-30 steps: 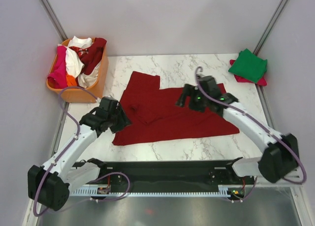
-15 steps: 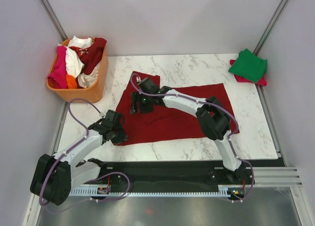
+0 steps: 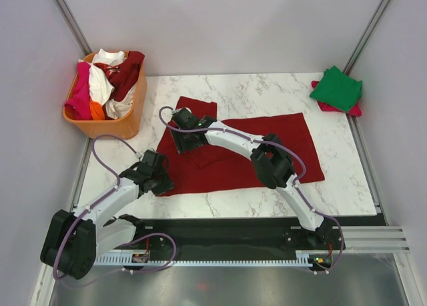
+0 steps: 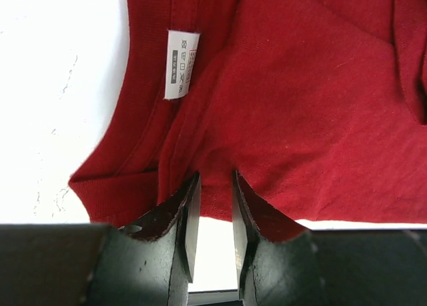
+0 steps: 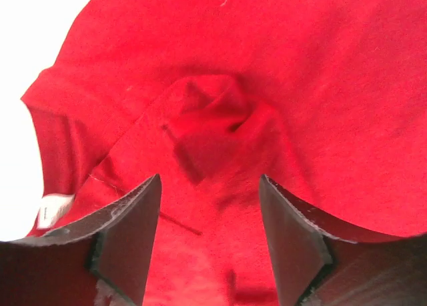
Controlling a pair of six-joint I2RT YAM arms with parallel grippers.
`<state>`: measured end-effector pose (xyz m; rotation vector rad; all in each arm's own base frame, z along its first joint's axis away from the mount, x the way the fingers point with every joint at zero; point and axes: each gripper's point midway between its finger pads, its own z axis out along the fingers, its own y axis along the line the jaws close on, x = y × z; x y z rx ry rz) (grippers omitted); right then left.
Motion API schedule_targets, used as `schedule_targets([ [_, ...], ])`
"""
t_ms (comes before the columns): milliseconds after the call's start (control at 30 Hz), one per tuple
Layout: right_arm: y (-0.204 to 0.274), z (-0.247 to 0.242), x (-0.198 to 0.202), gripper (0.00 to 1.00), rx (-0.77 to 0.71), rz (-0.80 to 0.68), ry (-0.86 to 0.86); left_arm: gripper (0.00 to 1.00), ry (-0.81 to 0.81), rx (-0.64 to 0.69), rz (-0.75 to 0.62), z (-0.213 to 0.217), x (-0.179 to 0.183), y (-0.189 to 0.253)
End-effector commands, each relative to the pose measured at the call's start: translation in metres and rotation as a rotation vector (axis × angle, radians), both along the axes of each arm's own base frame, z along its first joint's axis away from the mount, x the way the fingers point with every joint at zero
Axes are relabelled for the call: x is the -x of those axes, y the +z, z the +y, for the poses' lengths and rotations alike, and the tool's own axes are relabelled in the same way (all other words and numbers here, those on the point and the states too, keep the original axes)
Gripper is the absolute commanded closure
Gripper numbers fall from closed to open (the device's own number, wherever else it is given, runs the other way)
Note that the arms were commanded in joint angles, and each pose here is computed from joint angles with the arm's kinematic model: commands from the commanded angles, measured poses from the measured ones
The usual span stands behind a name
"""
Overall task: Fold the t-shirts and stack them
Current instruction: Fold the tshirt
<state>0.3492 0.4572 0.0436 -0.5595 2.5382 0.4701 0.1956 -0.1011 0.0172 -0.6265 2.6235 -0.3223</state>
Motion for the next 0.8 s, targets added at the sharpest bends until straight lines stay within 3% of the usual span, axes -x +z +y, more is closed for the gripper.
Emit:
schedule_targets([
  [0,0.003,-0.008,-0.018,0.33,0.104,-0.100,-0.010,0.68,0.032,-0.016,-0.001,0.004,0.001,-0.008],
  [167,-0.002,-0.007,-0.021,0.41,0.124,-0.112,-0.004,0.70,0.026,-0.009,-0.004,0.003,0.001,-0.007],
  [333,-0.008,-0.006,-0.023,0.55,0.133,-0.114,-0.003,0.76,0.035,0.024,0.009,0.000,0.010,-0.010],
  [433,-0.004,-0.004,-0.024,0.69,0.130,-0.125,-0.004,0.87,0.054,0.034,0.025,0.001,0.015,-0.014],
  [467,-0.003,-0.005,-0.026,0.76,0.133,-0.132,-0.004,0.97,0.059,0.034,0.030,0.002,0.017,-0.015],
  [500,0.001,-0.005,-0.028,0.78,0.128,-0.140,-0.005,0.98,0.061,0.037,0.030,0.001,0.017,-0.015],
  [767,0.037,-0.008,-0.047,0.83,0.174,-0.279,0.067,0.98,0.068,0.046,0.033,0.002,0.020,-0.008],
])
